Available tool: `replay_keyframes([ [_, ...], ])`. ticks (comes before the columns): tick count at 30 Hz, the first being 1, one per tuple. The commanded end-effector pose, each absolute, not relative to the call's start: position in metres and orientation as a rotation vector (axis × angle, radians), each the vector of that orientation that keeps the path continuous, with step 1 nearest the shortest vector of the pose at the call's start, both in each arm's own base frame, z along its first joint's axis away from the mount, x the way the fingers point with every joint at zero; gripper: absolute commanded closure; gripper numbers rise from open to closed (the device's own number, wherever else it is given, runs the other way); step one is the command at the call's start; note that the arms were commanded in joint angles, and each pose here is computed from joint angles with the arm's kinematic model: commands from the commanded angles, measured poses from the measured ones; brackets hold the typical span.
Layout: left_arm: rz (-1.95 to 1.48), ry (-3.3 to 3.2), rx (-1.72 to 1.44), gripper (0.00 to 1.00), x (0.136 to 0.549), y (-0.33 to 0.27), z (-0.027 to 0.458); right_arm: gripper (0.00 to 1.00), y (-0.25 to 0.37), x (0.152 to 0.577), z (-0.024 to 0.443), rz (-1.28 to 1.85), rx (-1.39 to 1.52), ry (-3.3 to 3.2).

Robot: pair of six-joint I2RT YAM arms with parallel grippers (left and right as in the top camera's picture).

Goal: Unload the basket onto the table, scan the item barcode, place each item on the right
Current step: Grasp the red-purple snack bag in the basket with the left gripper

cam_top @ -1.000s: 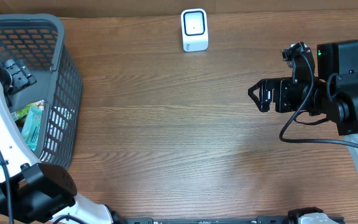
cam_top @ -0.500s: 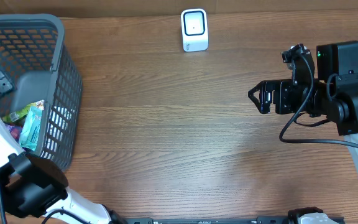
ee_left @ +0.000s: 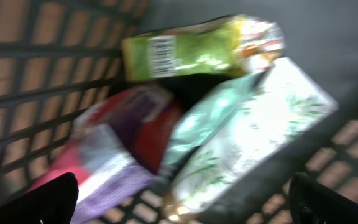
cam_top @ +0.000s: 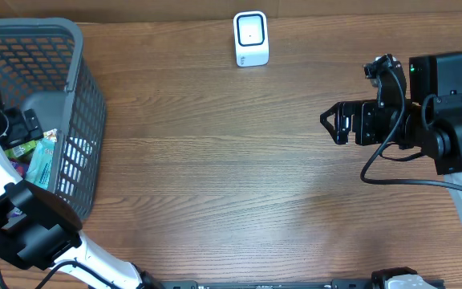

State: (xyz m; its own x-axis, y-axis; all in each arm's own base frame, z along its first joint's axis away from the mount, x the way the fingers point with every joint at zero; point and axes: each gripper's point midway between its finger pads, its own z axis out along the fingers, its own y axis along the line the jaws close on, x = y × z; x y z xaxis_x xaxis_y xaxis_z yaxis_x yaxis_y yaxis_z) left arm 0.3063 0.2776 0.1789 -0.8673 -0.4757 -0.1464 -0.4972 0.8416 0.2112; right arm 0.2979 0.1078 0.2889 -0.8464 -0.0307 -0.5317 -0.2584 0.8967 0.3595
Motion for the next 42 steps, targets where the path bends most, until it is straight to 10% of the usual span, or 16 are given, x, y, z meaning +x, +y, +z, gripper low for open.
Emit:
replay_keyframes([
  [1, 0.670, 2.927, -0.900, 0.00, 0.274, 0.315, 0.190, 0.00, 0.108, 0.297, 0.302, 0.569, -0.225, 2.489],
  [21, 0.363, 3.107, -0.906, 0.07, 0.269, 0.318, 0.118, 0.00, 0.109, 0.298, 0.300, 0.569, -0.224, 2.496],
  [25, 0.264, 3.087, -0.886, 0.34, 0.284, 0.309, 0.111, 0.00, 0.109, 0.298, 0.301, 0.569, -0.224, 2.493],
  [30, 0.081, 2.993, -0.819, 0.96, 0.325, 0.283, 0.112, 0.00, 0.109, 0.302, 0.303, 0.568, -0.227, 2.476],
  [42, 0.161, 2.736, -0.631, 0.96, 0.403, 0.237, 0.227, 0.00, 0.109, 0.302, 0.303, 0.568, -0.227, 2.477],
])
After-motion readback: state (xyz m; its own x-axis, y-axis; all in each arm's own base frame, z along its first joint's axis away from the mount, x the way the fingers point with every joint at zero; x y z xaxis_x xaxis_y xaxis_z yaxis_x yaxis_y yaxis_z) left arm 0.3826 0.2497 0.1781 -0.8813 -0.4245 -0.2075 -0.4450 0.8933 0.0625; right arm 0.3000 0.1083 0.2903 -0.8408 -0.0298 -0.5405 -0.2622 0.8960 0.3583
